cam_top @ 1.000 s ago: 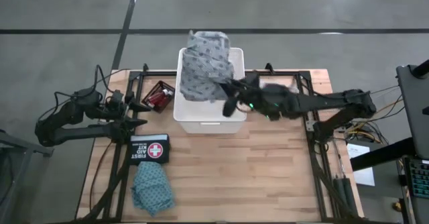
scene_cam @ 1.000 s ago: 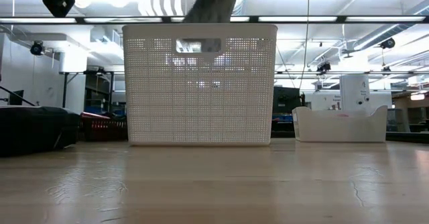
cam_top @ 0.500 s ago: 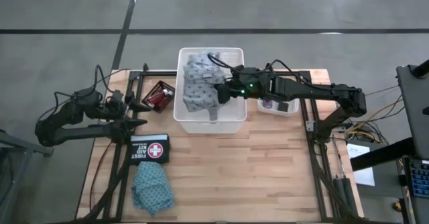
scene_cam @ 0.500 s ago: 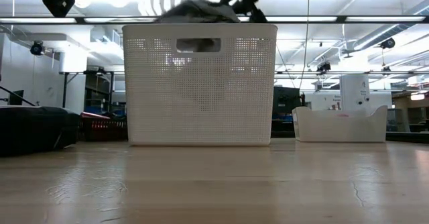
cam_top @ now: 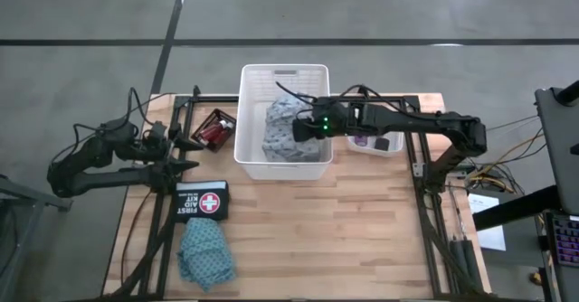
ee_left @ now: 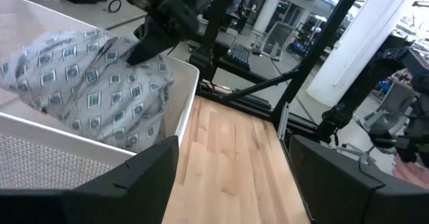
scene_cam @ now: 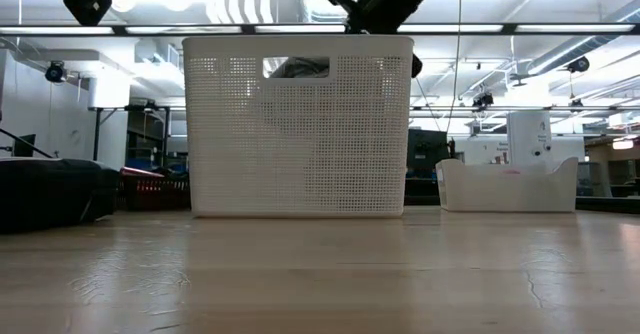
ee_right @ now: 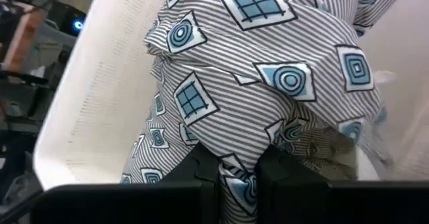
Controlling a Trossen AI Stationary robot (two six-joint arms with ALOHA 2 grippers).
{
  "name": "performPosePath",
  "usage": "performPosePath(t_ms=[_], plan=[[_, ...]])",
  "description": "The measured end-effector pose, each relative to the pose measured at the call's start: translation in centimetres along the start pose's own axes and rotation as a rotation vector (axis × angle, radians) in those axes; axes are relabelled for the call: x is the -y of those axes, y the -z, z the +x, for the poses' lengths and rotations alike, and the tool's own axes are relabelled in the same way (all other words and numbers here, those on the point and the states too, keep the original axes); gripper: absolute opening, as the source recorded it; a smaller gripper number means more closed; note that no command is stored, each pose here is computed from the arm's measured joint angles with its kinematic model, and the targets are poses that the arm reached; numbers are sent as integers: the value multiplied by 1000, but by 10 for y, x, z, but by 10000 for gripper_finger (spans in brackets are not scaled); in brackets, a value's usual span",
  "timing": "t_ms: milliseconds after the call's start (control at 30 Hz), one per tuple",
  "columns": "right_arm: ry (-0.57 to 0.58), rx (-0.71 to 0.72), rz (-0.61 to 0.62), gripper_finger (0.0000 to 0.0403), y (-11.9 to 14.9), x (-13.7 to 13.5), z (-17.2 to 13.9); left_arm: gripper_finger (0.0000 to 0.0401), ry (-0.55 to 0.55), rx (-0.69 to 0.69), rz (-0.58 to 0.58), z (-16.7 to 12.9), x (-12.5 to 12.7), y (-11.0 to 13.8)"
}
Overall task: Pick & Place Medicine items
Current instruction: Put the gray patient gown into the white organizer
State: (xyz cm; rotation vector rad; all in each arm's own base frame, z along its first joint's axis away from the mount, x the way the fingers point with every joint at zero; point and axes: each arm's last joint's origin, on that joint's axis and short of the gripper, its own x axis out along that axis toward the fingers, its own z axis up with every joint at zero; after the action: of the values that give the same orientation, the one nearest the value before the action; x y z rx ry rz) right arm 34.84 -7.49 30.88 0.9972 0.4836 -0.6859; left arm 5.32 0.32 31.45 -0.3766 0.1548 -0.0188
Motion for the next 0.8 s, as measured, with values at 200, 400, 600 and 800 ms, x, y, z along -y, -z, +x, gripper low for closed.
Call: performPosePath(t_ms=[200, 400, 600, 800], plan=[[44, -27, 9, 29, 1, 6, 15, 289, 0, 0, 0, 0, 0, 0], [56, -61, 13, 29, 0, 10, 25, 289, 0, 0, 0, 0, 0, 0], [56, -65, 17, 40, 0, 11, 25, 289, 0, 1, 0, 0, 0, 0], [50, -65, 18, 93, 0, 10, 24, 289, 0, 0, 0, 0, 0, 0]])
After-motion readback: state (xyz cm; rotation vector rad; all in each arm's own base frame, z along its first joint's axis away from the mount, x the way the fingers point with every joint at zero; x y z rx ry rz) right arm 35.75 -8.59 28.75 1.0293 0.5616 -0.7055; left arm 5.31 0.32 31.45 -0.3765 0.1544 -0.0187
